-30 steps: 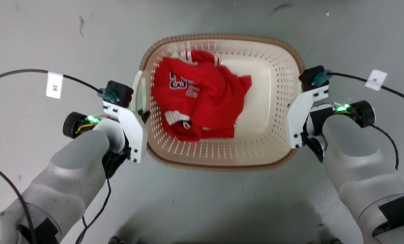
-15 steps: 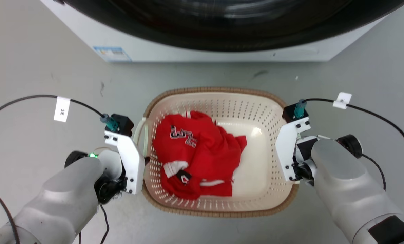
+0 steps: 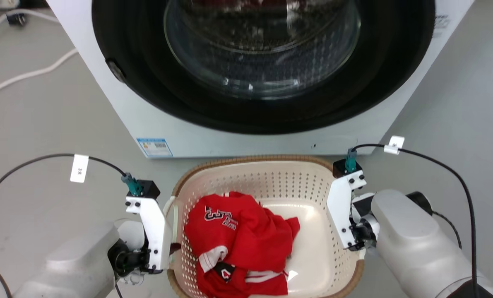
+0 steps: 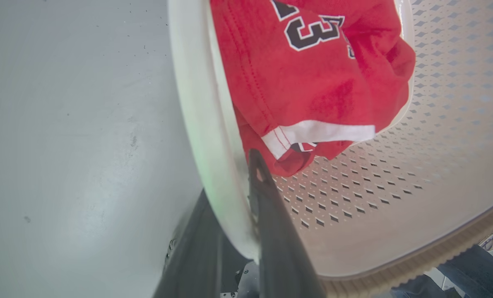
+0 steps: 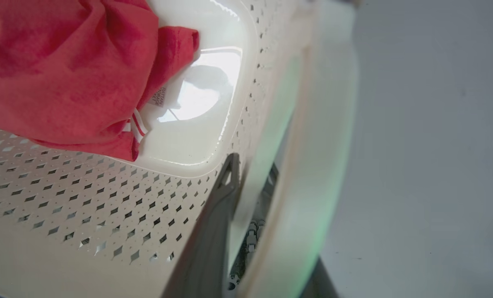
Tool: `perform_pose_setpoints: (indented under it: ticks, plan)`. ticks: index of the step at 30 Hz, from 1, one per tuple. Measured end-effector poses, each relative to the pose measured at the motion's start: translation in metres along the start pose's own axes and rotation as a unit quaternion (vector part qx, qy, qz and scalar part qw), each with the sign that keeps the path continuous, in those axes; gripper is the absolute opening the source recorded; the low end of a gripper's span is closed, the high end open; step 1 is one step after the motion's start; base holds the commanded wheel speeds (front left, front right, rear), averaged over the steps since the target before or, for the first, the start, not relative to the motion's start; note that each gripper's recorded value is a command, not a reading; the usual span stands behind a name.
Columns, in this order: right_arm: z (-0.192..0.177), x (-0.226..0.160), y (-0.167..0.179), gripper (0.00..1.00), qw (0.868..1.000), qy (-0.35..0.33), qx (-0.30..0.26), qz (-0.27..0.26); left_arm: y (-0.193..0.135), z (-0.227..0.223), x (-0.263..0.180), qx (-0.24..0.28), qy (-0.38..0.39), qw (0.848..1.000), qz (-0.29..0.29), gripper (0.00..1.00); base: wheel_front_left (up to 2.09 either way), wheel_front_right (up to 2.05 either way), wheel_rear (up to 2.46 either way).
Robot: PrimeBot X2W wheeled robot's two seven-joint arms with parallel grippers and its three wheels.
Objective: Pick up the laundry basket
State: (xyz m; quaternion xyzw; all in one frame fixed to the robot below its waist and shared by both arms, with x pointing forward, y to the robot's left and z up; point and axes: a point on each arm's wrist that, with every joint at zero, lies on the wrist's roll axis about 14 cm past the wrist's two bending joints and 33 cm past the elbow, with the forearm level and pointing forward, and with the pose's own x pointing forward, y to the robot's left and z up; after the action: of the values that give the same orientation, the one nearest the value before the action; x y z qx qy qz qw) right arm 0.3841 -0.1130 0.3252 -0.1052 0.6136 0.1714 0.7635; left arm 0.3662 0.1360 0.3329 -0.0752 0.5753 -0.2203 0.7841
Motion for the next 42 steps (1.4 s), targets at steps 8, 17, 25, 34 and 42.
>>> perform_pose_setpoints:
  ticks: [8, 17, 25, 34, 42]
  plan:
    - [-0.01, -0.026, 0.013, 0.0, 1.0, -0.015, 0.0, 0.001, -0.005, -0.013, -0.028, 0.003, -0.002, 1.0, 0.01, 0.0, 0.0, 0.0, 0.0]
    - [-0.024, -0.041, 0.022, 0.0, 1.0, -0.025, -0.003, 0.0, -0.012, -0.024, -0.044, 0.007, 0.009, 1.0, 0.018, 0.0, 0.0, 0.0, 0.0]
    - [-0.033, -0.043, 0.026, 0.0, 1.0, -0.025, -0.001, 0.002, -0.018, -0.026, -0.048, 0.013, 0.017, 1.0, 0.016, 0.0, 0.0, 0.0, 0.0]
    - [-0.036, -0.043, 0.027, 0.0, 1.0, -0.025, 0.002, 0.006, -0.018, -0.027, -0.048, 0.013, 0.024, 0.999, 0.019, 0.0, 0.0, 0.0, 0.0]
    - [-0.038, -0.042, 0.027, 0.0, 1.0, -0.026, 0.002, 0.006, -0.018, -0.03, -0.047, 0.011, 0.028, 0.999, 0.018, 0.0, 0.0, 0.0, 0.0]
